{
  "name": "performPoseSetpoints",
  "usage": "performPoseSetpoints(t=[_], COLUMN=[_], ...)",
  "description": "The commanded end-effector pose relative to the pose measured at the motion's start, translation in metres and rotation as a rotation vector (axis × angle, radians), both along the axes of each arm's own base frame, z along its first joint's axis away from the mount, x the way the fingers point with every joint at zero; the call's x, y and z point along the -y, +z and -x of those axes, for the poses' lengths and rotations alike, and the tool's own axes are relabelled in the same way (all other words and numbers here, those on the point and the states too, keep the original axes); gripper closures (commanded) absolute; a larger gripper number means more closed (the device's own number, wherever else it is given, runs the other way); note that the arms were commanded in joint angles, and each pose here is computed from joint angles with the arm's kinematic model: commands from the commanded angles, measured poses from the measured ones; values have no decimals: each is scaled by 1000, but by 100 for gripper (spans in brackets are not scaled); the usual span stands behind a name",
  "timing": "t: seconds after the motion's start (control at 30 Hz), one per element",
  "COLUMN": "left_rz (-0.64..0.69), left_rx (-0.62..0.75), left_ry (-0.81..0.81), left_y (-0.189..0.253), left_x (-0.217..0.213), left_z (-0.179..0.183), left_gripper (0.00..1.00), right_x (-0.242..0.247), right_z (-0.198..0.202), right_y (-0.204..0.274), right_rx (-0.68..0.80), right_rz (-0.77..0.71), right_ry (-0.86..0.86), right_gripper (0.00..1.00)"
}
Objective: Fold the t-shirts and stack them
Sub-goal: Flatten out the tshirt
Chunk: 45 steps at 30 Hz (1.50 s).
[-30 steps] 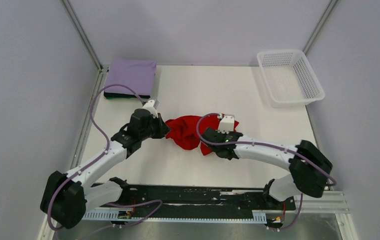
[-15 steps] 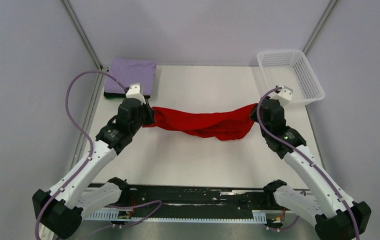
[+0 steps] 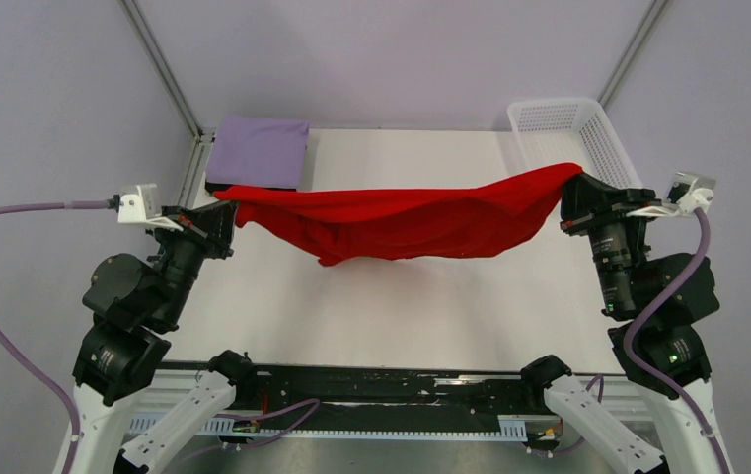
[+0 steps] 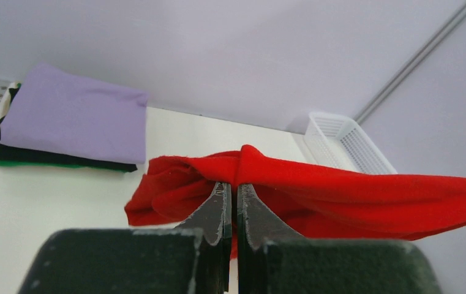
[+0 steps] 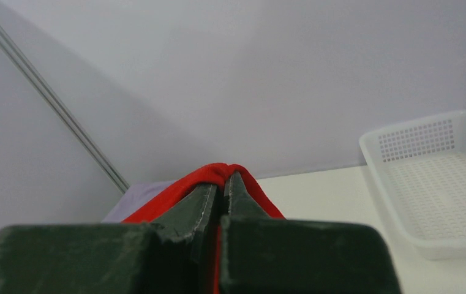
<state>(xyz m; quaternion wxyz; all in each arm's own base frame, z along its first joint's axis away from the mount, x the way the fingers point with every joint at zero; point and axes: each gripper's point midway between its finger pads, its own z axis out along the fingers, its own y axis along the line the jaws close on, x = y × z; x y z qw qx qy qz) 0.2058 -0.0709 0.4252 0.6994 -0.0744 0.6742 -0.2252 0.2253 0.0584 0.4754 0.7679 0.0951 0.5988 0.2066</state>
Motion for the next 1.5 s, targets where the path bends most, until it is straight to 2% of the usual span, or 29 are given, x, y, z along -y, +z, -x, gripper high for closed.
performPoseSetpoints(t=[0.0,0.27,0.4,0.7,0.93,1.07,1.17,1.3,1.43,1.47], left_rz=[11,15,18,73,113,110,115,85,22,-13], left_rx=[-1,8,36,153,253,250,213,108,-80,-175], left_ry=[-85,-43,-7,-94,-221,-257,-216,-141,-65,5], left_y=[6,17,33,75,102,105,101,73,8,-26], left_x=[10,5,0,-6,-3,3,3,10,26,25], left_z=[14,7,4,47,89,91,77,36,-21,-43], left_gripper=[100,100,100,100,100,100,100,100,100,100], right_x=[-2,6,6,-9,-10,-7,5,24,35,38], right_z=[11,-8,-6,59,103,109,84,18,-61,-83], right_y=[20,29,56,114,139,144,141,118,69,49], right_rx=[64,33,75,263,356,376,326,188,22,-34], right_rz=[17,40,50,35,47,53,48,79,164,209], right_ry=[33,-53,-50,164,258,253,138,-106,-352,-415], right_gripper=[100,100,100,100,100,100,100,100,100,100])
